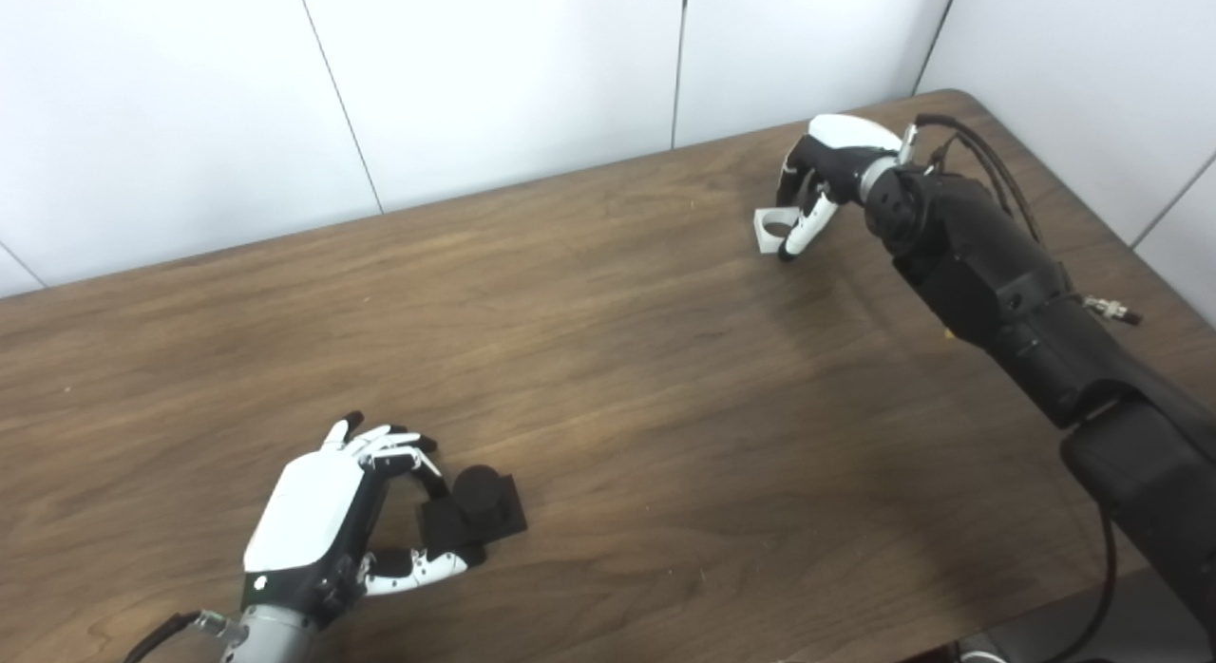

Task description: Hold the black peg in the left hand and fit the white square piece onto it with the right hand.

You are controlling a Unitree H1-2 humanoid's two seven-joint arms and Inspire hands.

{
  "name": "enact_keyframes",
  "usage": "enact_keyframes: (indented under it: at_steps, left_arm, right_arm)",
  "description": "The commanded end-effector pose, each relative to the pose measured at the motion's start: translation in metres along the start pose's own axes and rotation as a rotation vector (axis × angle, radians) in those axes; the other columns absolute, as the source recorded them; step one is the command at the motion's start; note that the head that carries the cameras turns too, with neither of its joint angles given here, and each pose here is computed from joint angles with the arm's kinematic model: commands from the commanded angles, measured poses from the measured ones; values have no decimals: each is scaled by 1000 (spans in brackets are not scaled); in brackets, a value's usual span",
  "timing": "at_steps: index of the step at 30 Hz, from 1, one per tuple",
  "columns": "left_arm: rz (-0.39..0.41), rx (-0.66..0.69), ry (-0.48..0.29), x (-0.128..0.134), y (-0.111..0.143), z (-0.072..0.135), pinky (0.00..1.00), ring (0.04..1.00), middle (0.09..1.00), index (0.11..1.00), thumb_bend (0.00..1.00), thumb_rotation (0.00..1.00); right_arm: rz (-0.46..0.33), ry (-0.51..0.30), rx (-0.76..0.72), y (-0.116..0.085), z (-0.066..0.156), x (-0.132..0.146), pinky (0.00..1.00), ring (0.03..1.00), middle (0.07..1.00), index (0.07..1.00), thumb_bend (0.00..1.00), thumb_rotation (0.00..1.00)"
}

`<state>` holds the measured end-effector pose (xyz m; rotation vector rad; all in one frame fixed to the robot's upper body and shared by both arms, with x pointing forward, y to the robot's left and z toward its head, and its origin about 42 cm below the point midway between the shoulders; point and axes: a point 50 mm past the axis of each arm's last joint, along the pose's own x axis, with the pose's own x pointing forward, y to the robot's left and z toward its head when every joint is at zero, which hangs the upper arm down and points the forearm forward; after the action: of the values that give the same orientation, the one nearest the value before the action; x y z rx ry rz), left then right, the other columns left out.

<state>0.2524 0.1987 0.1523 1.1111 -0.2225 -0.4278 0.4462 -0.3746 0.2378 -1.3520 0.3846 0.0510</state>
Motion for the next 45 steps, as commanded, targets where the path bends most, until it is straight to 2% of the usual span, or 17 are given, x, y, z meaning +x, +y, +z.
enact_keyframes:
  at_steps: [1,5,10,17,27,40,45]
  left_arm:
    - [-12,12,11,-4,-1,0,1000,867,765,487,516,46]
    - [-20,11,15,-4,-3,1,1000,875,771,488,516,47]
    - [-20,2,20,-3,-7,5,1000,881,773,488,514,49]
    - [-30,6,25,0,-16,13,1000,886,778,488,514,51]
    - [-23,-1,25,7,-28,24,1000,893,785,488,512,53]
    - [-14,-15,21,12,-39,33,1000,896,787,489,511,53]
    - [-19,-14,23,12,-39,34,1000,898,791,489,510,54]
  right_arm:
    - [-19,-23,-17,-12,-8,-6,781,824,780,486,523,131]
    - [-57,-107,-25,-13,-2,-16,832,852,783,486,524,132]
    - [-95,-210,-49,-20,8,-32,946,899,794,485,524,136]
    - [-120,-323,-65,-27,27,-57,942,922,798,486,524,134]
    - [-101,-516,-143,-32,67,-91,884,907,776,484,524,135]
    - [-51,-777,-175,-20,125,-140,834,903,770,484,525,138]
    - [-49,-858,-176,-11,144,-158,874,905,767,484,525,136]
